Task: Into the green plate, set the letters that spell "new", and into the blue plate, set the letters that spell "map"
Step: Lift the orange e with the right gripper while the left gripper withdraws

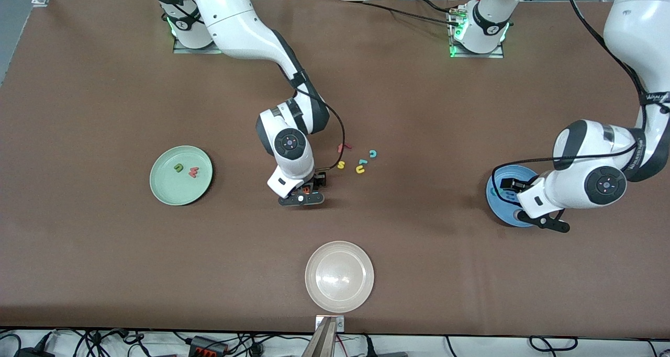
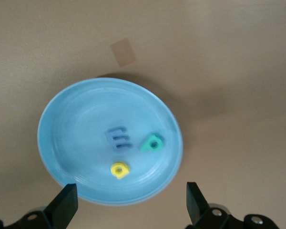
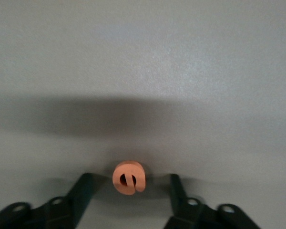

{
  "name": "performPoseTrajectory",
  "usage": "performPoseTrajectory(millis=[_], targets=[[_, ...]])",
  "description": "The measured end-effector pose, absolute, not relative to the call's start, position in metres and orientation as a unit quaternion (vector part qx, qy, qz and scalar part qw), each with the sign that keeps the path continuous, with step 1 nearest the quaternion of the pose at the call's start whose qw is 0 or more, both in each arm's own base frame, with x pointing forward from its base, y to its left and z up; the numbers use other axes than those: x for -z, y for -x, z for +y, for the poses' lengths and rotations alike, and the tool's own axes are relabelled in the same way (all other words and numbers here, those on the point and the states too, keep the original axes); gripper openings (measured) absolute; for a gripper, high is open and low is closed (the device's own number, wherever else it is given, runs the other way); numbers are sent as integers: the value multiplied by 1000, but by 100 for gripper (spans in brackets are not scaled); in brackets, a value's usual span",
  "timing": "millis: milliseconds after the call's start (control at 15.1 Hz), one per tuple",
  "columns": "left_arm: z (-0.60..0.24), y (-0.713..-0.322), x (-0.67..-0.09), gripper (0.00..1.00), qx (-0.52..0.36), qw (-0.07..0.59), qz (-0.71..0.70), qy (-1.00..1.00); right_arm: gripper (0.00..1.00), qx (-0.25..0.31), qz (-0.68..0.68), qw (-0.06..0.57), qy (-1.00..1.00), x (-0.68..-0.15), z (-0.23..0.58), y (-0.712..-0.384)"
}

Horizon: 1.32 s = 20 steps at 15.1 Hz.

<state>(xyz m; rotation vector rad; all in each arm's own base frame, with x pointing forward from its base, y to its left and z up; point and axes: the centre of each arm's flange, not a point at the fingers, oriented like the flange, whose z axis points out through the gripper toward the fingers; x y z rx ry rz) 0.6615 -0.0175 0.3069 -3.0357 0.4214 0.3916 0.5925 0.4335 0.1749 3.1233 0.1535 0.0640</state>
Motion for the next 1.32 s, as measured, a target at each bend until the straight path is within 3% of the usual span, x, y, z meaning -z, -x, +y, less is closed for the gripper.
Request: performPoseTrajectory(millis=[66, 727, 1123, 1321], targets=[[-26, -663, -326, 100, -131, 27, 141, 981, 70, -21, 49, 7, -999, -176, 434, -593], [-56, -641, -494, 100, -142, 24, 131, 981, 30, -24, 45, 6, -999, -179, 429, -598], [-20, -606, -562, 100, -90, -12, 48, 995, 29, -21, 42, 10, -999, -181, 425, -601], [-13, -578, -583, 100, -20, 1, 47, 999, 29, 17, 37, 41, -998, -193, 385, -615]])
